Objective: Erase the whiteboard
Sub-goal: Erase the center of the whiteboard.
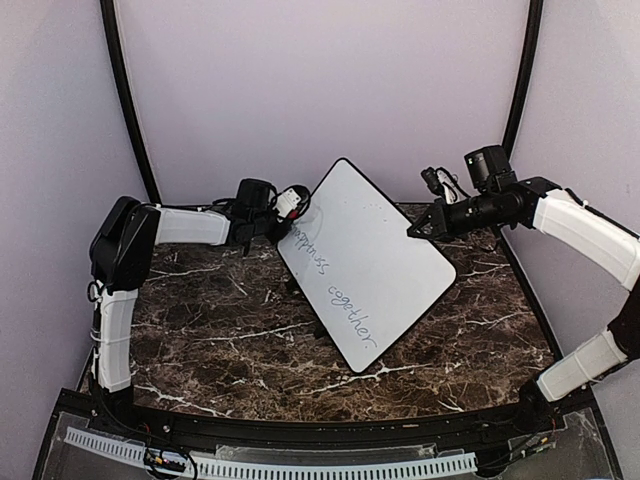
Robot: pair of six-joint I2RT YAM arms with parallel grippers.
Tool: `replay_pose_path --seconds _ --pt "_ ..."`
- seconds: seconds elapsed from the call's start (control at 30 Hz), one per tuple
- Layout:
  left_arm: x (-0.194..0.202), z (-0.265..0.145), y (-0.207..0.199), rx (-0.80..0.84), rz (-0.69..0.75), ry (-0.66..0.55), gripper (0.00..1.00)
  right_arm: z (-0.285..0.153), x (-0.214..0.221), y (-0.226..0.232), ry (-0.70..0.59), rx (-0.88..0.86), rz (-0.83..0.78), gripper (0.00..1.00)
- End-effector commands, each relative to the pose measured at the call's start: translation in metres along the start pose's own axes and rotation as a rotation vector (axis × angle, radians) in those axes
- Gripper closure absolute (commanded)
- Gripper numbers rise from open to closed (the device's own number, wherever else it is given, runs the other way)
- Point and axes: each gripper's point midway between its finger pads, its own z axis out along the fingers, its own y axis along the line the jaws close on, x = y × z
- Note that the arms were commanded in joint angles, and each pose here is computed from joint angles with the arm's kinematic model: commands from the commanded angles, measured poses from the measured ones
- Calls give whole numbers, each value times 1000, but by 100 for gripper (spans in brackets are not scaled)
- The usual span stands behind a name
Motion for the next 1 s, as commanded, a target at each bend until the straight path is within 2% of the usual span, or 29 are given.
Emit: replay_pose_path --seconds 0.0,0.07,0.33,0.57,0.8,0.97 --pt "-16 -16 -20 61 -29 -56 93 -9 -17 20 -67 -51 -109 100" --pt "-12 -16 -10 13 -59 -43 93 -9 -20 20 -69 -44 -100 100" --pt "3 -18 34 -58 -265 -27 94 -13 -47 32 -96 -64 -84 87" --pt "8 -26 42 -58 -275 -35 94 4 -53 25 -10 -38 -55 76" --pt "-13 -54 30 203 -272 -153 94 17 -54 16 32 -1 -51 75" --pt "-20 -67 14 357 -201 -145 94 18 -52 13 33 36 -80 73"
